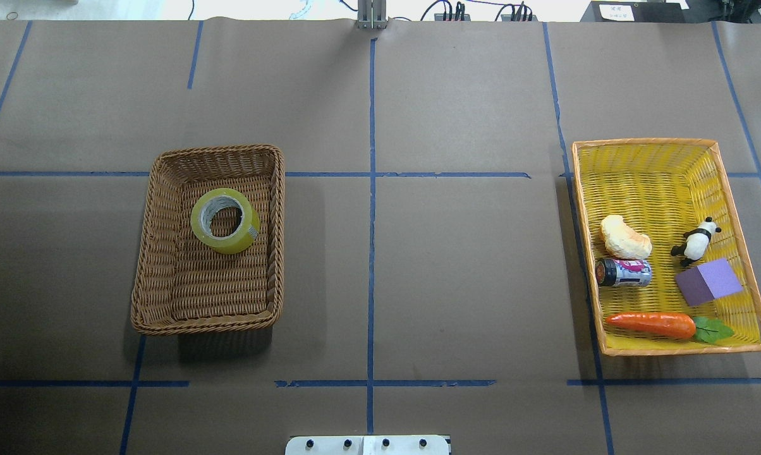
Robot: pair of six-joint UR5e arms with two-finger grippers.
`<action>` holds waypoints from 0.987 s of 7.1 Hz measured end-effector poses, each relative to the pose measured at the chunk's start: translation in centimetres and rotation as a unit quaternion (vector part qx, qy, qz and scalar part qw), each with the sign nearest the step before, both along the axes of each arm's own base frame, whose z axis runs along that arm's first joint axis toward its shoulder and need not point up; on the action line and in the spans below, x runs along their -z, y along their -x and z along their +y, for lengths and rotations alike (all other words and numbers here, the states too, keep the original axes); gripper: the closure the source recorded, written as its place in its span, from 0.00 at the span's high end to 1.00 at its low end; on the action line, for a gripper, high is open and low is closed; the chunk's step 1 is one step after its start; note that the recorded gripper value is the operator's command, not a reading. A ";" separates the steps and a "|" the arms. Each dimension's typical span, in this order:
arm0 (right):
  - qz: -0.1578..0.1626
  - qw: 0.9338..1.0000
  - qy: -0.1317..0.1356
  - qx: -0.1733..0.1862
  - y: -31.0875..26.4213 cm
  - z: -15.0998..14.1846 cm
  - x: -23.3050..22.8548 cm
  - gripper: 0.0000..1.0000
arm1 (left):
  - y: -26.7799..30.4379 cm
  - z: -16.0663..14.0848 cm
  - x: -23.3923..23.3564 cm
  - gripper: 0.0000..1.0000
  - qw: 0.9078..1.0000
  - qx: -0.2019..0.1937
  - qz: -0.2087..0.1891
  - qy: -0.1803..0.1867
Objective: Move tape to another basket
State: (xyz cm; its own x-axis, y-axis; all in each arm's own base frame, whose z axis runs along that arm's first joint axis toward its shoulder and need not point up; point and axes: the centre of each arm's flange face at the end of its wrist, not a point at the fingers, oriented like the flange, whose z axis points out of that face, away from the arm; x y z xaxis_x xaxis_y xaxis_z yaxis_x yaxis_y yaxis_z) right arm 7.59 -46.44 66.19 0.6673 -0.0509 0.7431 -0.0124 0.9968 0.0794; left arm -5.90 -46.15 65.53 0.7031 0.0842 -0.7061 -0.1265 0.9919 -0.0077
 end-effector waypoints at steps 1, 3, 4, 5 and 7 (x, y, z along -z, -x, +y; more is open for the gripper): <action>0.000 1.000 0.000 0.000 0.0 0.0 0.0 1.00 | 0.0 -0.1 -1.2 1.00 1.000 0.002 0.006 0.001; 0.000 1.000 0.001 0.000 0.0 0.0 0.0 1.00 | -0.2 -0.5 -2.6 1.00 1.000 0.004 0.017 -0.003; 0.000 1.000 0.002 0.000 0.0 0.0 -0.1 1.00 | -0.2 -0.6 -2.5 1.00 1.000 0.006 0.018 -0.005; -0.001 1.000 0.003 0.000 0.0 0.1 -0.2 1.00 | -0.2 -0.7 -2.2 1.00 1.000 0.014 0.018 -0.002; -0.001 1.000 0.006 0.000 0.0 0.1 -0.4 1.00 | -0.2 -0.9 -1.6 1.00 0.999 0.028 0.016 0.005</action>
State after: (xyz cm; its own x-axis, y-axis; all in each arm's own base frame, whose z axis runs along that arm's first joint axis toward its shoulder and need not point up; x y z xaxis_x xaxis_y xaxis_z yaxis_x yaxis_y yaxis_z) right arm 7.57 -46.34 66.64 0.6653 -0.0419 0.7454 -0.0133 0.9976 0.0680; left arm -5.69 -47.07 67.11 0.6830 0.0375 -0.7294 -0.0709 0.9974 -0.0151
